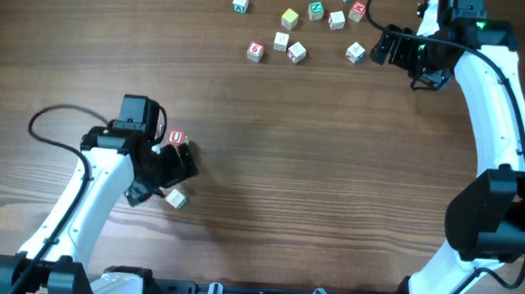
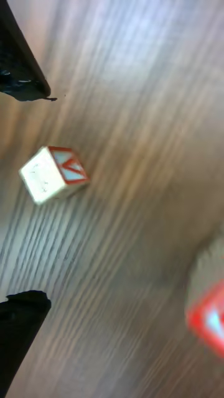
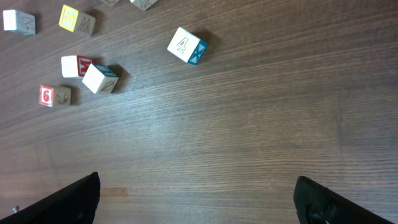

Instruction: Form a tower

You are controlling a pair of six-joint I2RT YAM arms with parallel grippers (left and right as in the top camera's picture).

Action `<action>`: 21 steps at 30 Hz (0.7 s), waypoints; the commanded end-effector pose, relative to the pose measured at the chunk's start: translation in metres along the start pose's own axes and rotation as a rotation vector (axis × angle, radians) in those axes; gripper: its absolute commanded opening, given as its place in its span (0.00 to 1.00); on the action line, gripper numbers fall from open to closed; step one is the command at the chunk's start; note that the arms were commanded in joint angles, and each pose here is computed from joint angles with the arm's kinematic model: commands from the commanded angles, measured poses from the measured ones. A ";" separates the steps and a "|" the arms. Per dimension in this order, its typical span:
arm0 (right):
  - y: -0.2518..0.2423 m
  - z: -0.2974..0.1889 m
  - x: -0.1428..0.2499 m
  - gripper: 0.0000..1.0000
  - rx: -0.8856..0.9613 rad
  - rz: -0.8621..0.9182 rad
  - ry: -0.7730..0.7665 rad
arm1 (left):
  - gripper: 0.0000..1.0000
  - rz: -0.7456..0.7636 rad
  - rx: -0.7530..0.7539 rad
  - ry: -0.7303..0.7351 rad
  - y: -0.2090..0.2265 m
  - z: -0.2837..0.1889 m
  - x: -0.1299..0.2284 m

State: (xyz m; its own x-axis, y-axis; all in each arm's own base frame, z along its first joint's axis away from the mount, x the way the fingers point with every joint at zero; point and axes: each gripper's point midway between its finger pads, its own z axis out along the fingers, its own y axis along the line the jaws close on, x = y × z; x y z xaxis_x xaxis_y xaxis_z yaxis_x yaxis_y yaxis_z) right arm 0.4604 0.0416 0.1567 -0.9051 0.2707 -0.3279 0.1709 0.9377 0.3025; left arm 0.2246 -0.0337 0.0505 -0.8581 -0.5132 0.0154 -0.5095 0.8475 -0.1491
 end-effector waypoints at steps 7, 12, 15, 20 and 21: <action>-0.005 0.006 -0.001 1.00 0.036 -0.005 -0.002 | 1.00 -0.187 0.081 -0.006 -0.005 0.054 0.022; -0.005 0.006 -0.001 1.00 0.036 -0.004 0.000 | 0.82 -0.197 0.005 -0.014 0.015 0.063 0.030; -0.005 0.006 -0.001 1.00 0.036 -0.004 0.000 | 0.67 -0.198 0.000 -0.007 0.016 0.063 0.031; -0.005 0.006 -0.001 1.00 0.036 -0.004 0.000 | 0.40 -0.167 -0.008 0.012 0.015 0.057 0.033; -0.005 0.006 -0.001 1.00 0.036 -0.004 -0.001 | 0.34 -0.140 -0.006 0.010 0.013 0.054 0.030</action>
State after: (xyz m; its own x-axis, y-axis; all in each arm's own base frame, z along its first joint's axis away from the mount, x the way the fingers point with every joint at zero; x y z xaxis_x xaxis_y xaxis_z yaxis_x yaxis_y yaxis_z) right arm 0.4607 0.0385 0.1562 -0.9029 0.2718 -0.3329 0.1776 0.9414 0.2868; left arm 0.2006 -0.0464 -0.0033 -0.7496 -0.6612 0.0297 -0.6561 0.7365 -0.1647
